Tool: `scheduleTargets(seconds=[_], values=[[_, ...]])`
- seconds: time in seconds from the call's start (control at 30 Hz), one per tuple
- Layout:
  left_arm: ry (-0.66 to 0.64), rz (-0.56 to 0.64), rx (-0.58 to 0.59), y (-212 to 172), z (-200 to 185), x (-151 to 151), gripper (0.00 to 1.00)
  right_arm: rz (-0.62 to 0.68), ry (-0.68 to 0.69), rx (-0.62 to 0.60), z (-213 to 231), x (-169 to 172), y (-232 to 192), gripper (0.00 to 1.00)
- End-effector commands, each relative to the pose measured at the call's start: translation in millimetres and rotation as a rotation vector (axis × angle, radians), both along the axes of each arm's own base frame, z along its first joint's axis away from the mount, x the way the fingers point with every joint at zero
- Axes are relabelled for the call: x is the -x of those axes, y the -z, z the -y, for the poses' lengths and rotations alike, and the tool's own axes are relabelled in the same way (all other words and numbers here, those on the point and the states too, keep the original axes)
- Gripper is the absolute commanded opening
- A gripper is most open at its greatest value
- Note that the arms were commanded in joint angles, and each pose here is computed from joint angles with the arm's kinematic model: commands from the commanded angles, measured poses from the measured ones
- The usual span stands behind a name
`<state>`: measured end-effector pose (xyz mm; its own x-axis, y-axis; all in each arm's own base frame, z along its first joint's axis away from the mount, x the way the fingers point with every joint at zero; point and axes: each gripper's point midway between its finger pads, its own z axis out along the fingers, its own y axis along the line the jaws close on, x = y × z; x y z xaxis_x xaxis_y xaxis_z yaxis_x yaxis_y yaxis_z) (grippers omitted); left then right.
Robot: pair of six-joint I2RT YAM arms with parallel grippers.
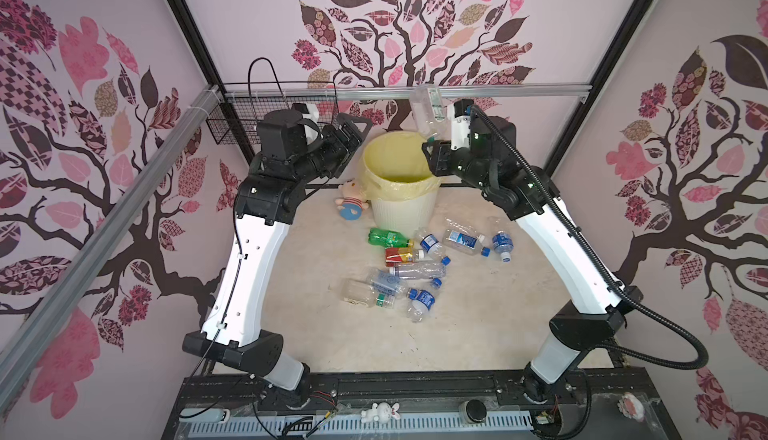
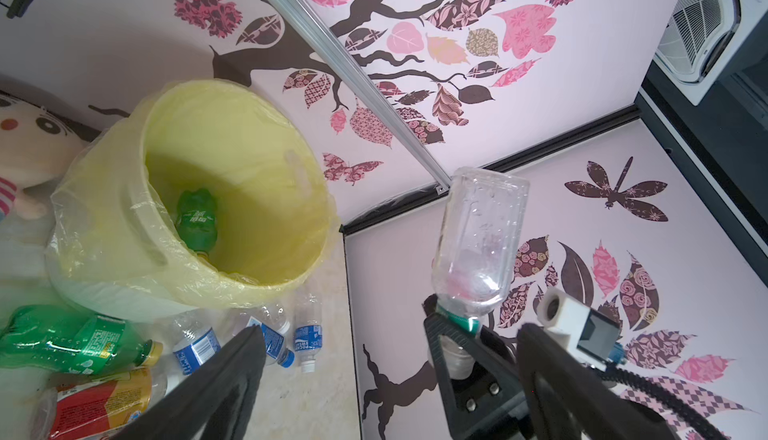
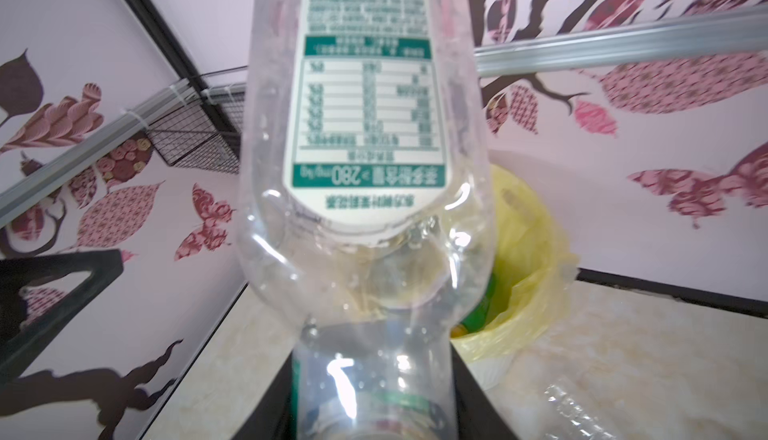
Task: Throw the plastic bottles in the bin
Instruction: 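Raise the clear bottle with right gripper over the bin while left arm withdraws, then open right gripper to drop the clear bottle into the yellow bin, then lower right gripper onto blue-label water bottle and close while left arm approaches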
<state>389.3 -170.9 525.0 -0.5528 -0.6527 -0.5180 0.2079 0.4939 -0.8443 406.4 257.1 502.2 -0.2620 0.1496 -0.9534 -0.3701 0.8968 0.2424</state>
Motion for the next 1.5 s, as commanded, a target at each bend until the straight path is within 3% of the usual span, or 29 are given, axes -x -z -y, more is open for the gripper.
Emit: scheduleTargets(seconds=[0.0, 0.17, 0.33, 0.43, 0.47, 0.53, 0.73, 1.1, 1.33, 1.47], values=[[-0.004, 0.04, -0.029, -7.0, -4.2, 5.4, 0.97, 0.201, 0.156, -0.043, 41.0, 10.1, -68.9, 0.32], [0.005, 0.002, -0.022, 5.3, -3.3, 8.7, 0.97, 0.223, 0.172, -0.008, 30.0, -9.9, -63.3, 0.37], [0.004, -0.026, -0.028, 15.4, -4.6, 13.9, 0.97, 0.03, 0.148, 0.117, -10.8, -70.9, 29.8, 0.42], [-0.003, -0.035, -0.046, 19.0, -8.0, 18.2, 0.97, -0.038, 0.19, 0.118, -13.2, -94.6, 54.8, 0.54], [-0.002, -0.037, -0.051, 20.0, -8.5, 20.2, 0.97, -0.038, 0.198, 0.099, -11.8, -98.3, 52.3, 0.58], [-0.009, -0.037, -0.065, 22.2, -11.2, 22.1, 0.97, -0.005, 0.195, 0.073, -11.4, -97.6, 38.2, 0.74], [-0.008, -0.064, -0.065, 32.9, -10.2, 19.9, 0.97, 0.065, 0.153, 0.008, -7.3, -82.0, 5.2, 0.99], [-0.027, -0.115, -0.092, 62.6, -6.7, 17.8, 0.97, 0.05, 0.2, 0.064, 20.1, -61.0, 1.9, 1.0], [-0.012, -0.125, -0.116, 81.6, 2.5, 13.9, 0.97, -0.119, 0.32, 0.074, 68.9, -60.6, 35.2, 1.0], [0.032, -0.087, -0.17, 85.6, 26.9, 13.9, 0.97, -0.201, 0.392, 0.119, 100.7, -51.7, 57.9, 1.0]])
